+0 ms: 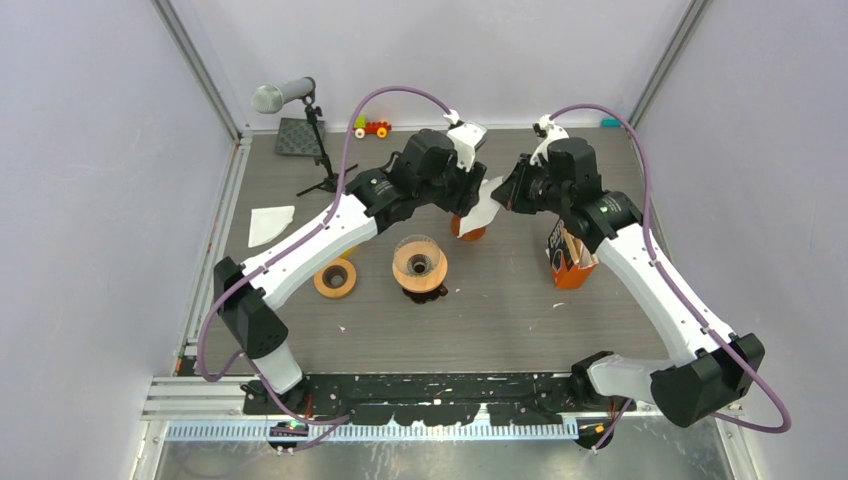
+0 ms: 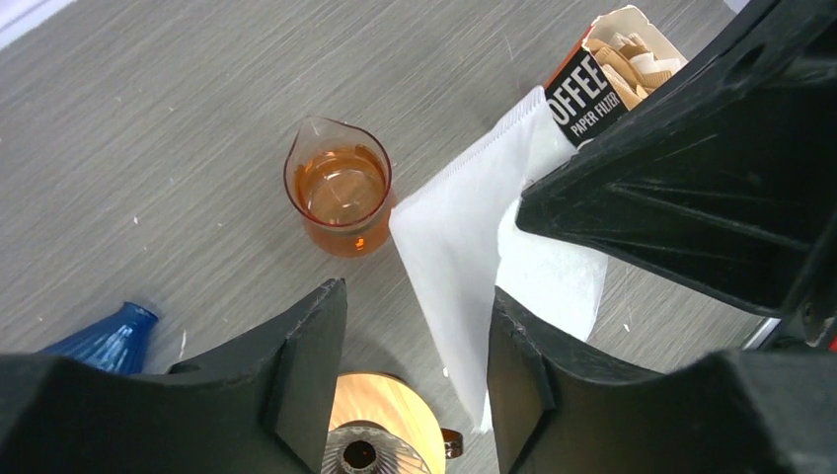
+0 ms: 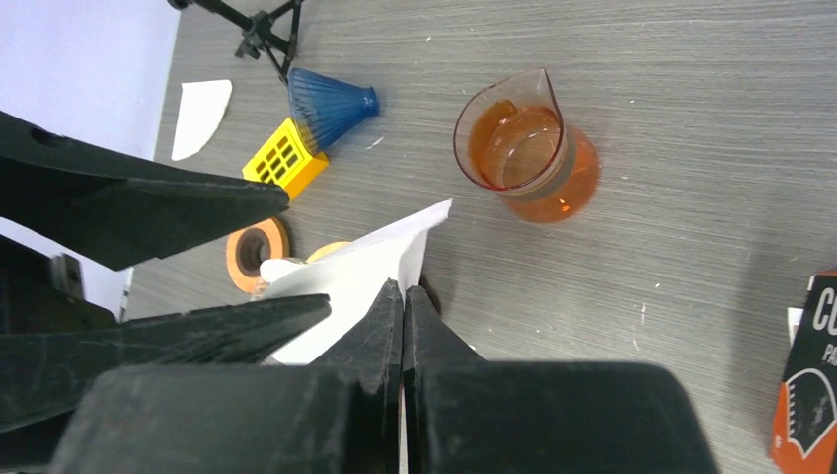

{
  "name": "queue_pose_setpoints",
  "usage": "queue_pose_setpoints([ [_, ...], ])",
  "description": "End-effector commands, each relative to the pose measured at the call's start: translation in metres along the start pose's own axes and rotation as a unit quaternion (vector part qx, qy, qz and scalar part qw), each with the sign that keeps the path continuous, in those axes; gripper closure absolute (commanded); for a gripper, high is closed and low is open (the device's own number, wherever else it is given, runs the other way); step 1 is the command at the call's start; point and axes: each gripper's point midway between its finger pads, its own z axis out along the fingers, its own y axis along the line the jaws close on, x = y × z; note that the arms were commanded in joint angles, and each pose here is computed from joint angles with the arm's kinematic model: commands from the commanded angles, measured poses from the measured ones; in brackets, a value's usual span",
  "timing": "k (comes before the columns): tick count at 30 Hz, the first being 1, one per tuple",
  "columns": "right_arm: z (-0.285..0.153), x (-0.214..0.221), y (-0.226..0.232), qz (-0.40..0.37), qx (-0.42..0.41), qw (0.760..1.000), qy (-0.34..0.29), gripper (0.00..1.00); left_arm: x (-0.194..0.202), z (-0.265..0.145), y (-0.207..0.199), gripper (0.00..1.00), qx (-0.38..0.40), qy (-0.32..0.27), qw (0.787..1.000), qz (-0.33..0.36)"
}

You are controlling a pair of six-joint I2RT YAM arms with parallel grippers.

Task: Place the coffee filter in the dripper
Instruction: Place the coffee filter in the coffee dripper.

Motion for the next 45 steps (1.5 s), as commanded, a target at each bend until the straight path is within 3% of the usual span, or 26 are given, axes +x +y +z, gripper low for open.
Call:
queue_pose_setpoints([
  [1,-0.009,-0.035,0.013,0.052,-0.014,0.997,-0.049,1.00,-0.013,-0.008,-0.001,0.45,0.000,-0.014,0.999,-0.036],
  [21,-0.007,-0.040,0.003,0.117,-0.020,0.991,-0.052,1.00,0.011,0.008,-0.023,0.32,0.056,0.015,0.996,-0.069],
  [34,-0.004,-0.035,0.005,0.134,-0.032,0.990,-0.042,1.00,0.005,0.007,0.005,0.41,-0.008,-0.004,1.000,-0.004],
  [42,-0.002,-0.032,0.004,0.148,-0.042,0.987,-0.038,1.00,0.007,0.010,0.009,0.41,-0.018,-0.003,1.000,-0.001],
  [45,-0.002,-0.032,0.005,0.153,-0.048,0.986,-0.037,1.00,0.012,0.014,0.006,0.45,-0.010,0.004,1.000,-0.007],
])
